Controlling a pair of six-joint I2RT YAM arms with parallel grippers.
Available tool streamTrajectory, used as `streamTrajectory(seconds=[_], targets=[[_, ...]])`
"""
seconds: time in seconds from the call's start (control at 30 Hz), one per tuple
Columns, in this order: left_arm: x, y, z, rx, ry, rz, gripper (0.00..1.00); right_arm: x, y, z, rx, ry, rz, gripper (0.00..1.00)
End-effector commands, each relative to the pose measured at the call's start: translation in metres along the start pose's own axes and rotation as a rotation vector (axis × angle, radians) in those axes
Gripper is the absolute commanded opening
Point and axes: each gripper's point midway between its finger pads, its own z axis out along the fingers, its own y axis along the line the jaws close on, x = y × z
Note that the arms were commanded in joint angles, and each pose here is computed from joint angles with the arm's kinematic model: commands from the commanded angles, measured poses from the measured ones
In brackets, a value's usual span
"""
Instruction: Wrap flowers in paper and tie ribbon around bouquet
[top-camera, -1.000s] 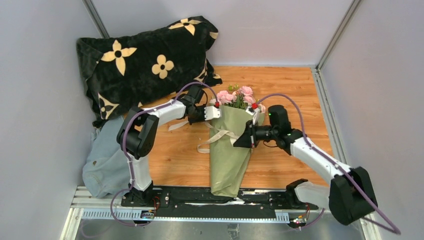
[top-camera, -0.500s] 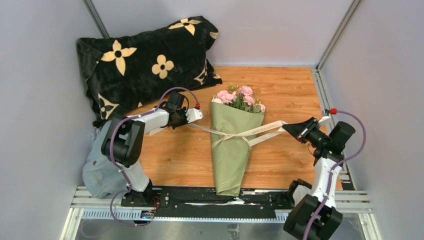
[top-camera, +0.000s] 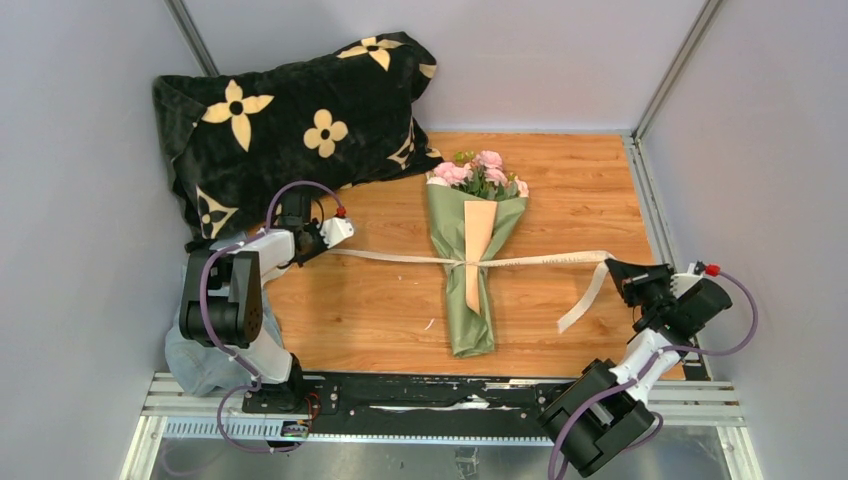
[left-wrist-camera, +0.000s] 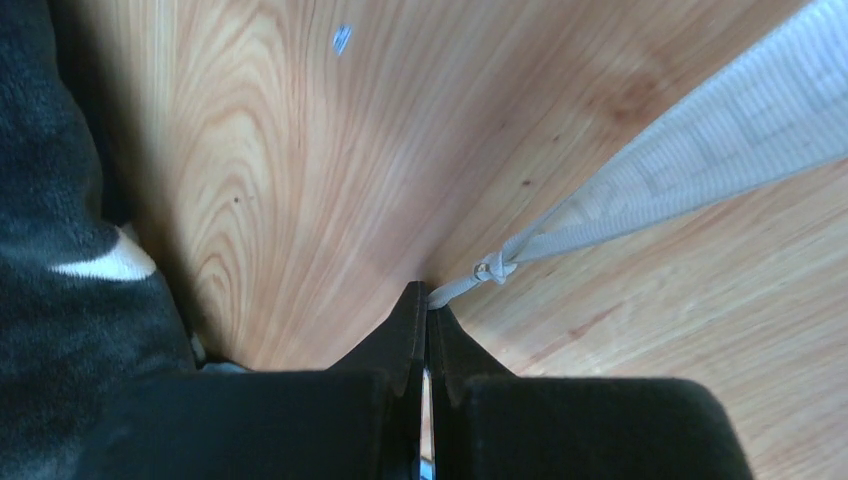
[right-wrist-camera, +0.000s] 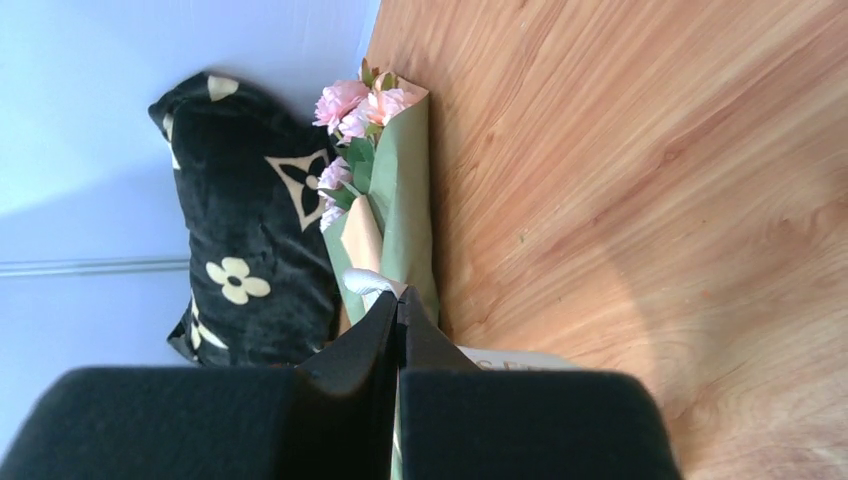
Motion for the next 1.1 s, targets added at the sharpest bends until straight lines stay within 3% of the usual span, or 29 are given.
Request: streamTrajectory(seconds=[0.0, 0.3, 0.63, 0.97, 1.07], targets=[[0.043, -0.014, 0.0, 0.026, 0.149, 0.04, 0.0, -0.034, -0.015, -0.001, 0.107, -0.154, -0.053, 0.0], [0.095, 0.024, -0.006, -0.077, 0.237, -0.048, 0.0, -0.06, -0.076, -0.015, 0.303, -0.294, -0.008, 0.0], [0.139, 0.052, -0.012, -0.14, 0.297, -0.106, 0.0, -0.066, -0.112, -0.025, 0.405, -0.289, -0.019, 0.0], [0.15, 0.064, -0.018, -0.155, 0.28, -0.16, 0.0, -0.075, -0.118, -0.031, 0.431, -0.312, -0.031, 0.0], [0.134, 0.058, -0.02, -0.105, 0.201, -0.206, 0.0, -0.069, -0.107, -0.026, 0.423, -0.263, -0.111, 0.0]])
